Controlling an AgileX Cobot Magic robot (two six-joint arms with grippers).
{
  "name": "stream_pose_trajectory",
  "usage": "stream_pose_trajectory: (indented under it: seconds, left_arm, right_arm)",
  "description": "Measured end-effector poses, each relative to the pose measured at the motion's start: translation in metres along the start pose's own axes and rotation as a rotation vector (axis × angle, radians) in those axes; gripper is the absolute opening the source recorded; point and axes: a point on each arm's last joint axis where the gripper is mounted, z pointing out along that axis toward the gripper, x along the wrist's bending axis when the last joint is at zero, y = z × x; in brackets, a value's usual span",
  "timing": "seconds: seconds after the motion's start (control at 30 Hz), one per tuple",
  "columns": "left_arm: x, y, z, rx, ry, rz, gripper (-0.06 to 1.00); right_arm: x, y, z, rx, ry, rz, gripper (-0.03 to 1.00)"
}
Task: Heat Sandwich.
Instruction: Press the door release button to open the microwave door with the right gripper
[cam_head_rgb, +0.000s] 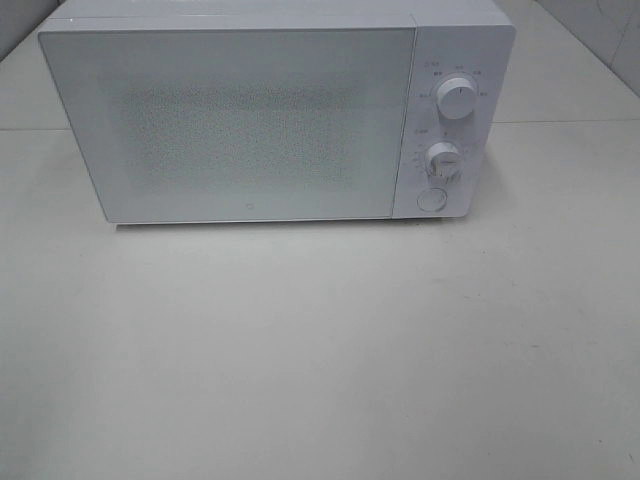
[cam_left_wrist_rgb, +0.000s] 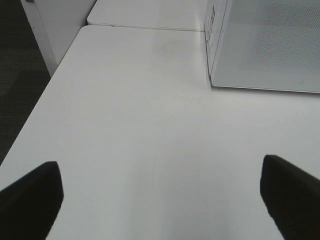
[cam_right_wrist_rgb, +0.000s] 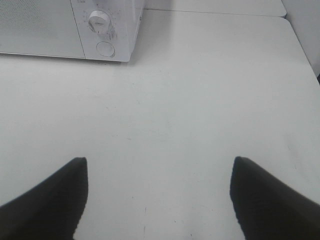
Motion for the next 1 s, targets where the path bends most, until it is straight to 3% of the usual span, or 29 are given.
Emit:
stream_pose_trajectory:
  seconds: [0.23,0.73,1.0]
  left_arm:
    - [0.0,0.0,0.0,0.0,0.0,0.0,0.99]
    - [0.0,0.0,0.0,0.0,0.0,0.0,0.99]
    - [0.0,0.0,0.0,0.0,0.0,0.0,0.99]
  right_arm:
    - [0.0,0.008,-0.003,-0.07,0.002,0.0,0.76]
    - [0.004,0.063,0.035,-0.198,0.017,0.0,0.76]
    - [0.006,0.085,0.072,-0.184,0.023,-0.006,0.76]
